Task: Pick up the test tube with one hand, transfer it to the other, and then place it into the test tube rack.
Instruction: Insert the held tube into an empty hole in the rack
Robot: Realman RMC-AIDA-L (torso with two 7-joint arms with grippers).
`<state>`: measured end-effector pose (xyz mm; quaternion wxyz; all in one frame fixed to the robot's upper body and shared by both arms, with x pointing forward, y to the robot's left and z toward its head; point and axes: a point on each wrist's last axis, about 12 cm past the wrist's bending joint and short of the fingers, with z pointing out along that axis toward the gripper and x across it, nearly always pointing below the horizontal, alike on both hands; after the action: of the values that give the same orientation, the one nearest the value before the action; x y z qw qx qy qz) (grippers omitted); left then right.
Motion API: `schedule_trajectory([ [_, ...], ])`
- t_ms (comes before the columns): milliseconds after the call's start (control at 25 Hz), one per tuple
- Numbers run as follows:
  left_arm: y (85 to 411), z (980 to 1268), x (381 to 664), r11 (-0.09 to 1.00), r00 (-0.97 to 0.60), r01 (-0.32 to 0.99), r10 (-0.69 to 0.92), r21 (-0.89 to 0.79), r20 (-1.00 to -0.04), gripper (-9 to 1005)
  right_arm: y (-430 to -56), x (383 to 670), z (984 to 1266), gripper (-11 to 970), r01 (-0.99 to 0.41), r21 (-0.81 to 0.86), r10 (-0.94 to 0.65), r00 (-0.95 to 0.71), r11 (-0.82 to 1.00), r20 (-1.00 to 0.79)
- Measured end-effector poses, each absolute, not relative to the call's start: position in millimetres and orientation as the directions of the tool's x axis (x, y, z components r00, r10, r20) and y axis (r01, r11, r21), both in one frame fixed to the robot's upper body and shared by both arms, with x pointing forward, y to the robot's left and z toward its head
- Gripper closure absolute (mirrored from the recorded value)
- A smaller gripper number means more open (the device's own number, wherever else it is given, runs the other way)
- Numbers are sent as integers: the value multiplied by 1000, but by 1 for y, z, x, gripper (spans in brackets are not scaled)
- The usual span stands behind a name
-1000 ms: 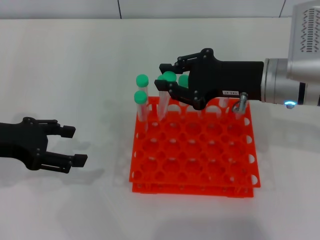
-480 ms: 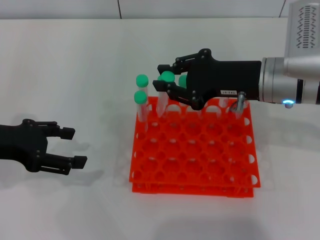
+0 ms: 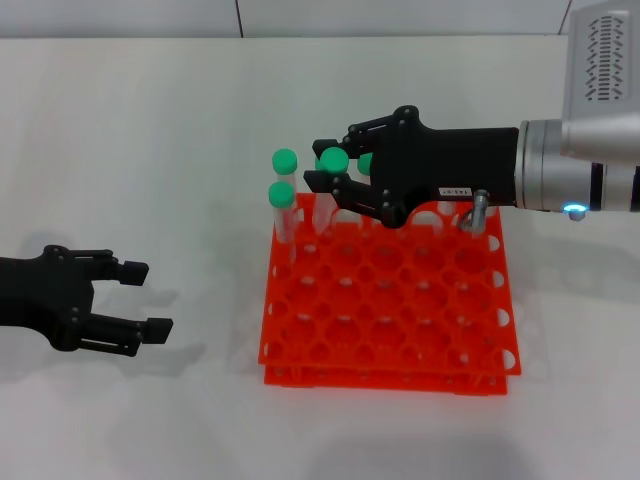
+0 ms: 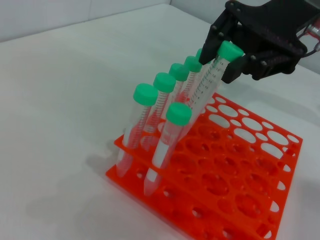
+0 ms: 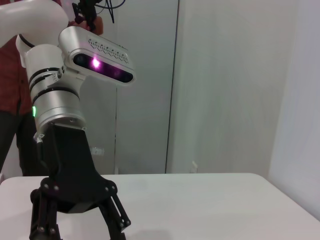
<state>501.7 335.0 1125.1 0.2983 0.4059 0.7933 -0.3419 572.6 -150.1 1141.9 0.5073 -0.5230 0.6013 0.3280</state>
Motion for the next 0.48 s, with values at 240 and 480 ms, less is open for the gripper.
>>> schedule_trajectory([
  [240,335,1124,501,438,-494,847,438,-302,-751,115,-152,570,1146,695,-960,-150,-288,78,238,-954],
  [480,335,1124,501,439,-495,847,438,-302,-751,115,-154,568,1148,695,-960,-137,-282,64,245,-957],
])
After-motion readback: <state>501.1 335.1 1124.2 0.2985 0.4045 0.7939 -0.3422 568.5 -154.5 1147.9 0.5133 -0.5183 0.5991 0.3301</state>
